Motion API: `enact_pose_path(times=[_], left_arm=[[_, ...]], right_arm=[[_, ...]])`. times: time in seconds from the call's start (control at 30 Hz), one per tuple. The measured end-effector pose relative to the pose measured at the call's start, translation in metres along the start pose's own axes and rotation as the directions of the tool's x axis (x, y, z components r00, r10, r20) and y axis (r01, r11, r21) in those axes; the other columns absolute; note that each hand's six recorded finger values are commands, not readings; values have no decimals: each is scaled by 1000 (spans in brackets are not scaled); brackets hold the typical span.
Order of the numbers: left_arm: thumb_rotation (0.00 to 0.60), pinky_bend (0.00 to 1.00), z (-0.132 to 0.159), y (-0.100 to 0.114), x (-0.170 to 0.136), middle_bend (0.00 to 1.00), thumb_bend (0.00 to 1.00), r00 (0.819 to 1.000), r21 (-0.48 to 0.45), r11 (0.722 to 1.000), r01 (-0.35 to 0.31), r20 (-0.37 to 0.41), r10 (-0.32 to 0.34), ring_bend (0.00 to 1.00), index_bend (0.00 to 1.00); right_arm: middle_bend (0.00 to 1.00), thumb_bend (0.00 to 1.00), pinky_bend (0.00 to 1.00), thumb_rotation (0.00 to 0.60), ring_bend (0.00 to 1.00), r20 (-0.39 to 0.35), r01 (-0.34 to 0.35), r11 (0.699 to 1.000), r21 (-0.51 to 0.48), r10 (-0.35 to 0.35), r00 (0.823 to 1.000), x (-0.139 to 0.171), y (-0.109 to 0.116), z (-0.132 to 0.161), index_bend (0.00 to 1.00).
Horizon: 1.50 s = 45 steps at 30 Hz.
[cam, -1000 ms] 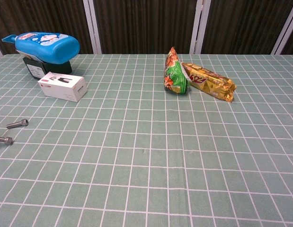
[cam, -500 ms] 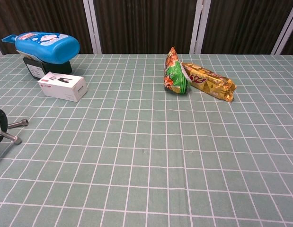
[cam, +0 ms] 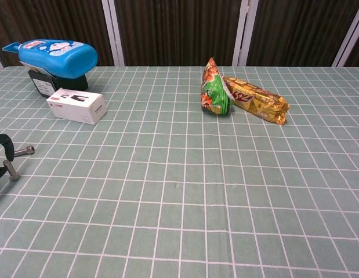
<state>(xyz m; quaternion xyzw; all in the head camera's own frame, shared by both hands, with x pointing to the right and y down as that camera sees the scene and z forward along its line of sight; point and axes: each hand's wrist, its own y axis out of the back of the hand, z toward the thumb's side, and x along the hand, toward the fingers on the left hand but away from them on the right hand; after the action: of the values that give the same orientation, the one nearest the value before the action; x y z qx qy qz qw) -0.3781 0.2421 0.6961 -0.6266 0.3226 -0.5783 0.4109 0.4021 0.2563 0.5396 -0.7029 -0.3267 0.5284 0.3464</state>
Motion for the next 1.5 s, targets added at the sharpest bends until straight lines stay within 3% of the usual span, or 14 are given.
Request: enact_pose_path(times=[0.37, 0.6, 0.77, 0.97, 1.5], left_arm=[[600, 1000, -1, 15, -2, 1000, 411, 999, -25, 999, -43, 6, 43, 1000, 434], [600, 1000, -25, 33, 10, 1000, 407, 995, -43, 995, -92, -45, 90, 1000, 459], [600, 1000, -45, 28, 27, 1000, 372, 995, -118, 992, -38, -95, 26, 1000, 467], [600, 1000, -54, 19, 49, 1000, 336, 992, -194, 978, 82, -78, -98, 1000, 467], [600, 1000, -53, 7, 74, 1000, 319, 986, -136, 980, 144, -69, -154, 1000, 482]], right_arm=[[0, 274, 0, 600, 0, 2, 3, 1000, 2, -3, 1000, 0, 0, 0, 0], [0, 274, 0, 600, 0, 0, 2, 1000, 1, -2, 1000, 0, 0, 0, 0], [0, 274, 0, 600, 0, 1, 2, 1000, 4, -2, 1000, 0, -1, 0, 0], [0, 274, 0, 600, 0, 4, -7, 1000, 10, 7, 1000, -1, -3, 1, 0], [0, 274, 0, 600, 0, 15, -11, 1000, 18, 10, 1000, -4, -5, -1, 0]])
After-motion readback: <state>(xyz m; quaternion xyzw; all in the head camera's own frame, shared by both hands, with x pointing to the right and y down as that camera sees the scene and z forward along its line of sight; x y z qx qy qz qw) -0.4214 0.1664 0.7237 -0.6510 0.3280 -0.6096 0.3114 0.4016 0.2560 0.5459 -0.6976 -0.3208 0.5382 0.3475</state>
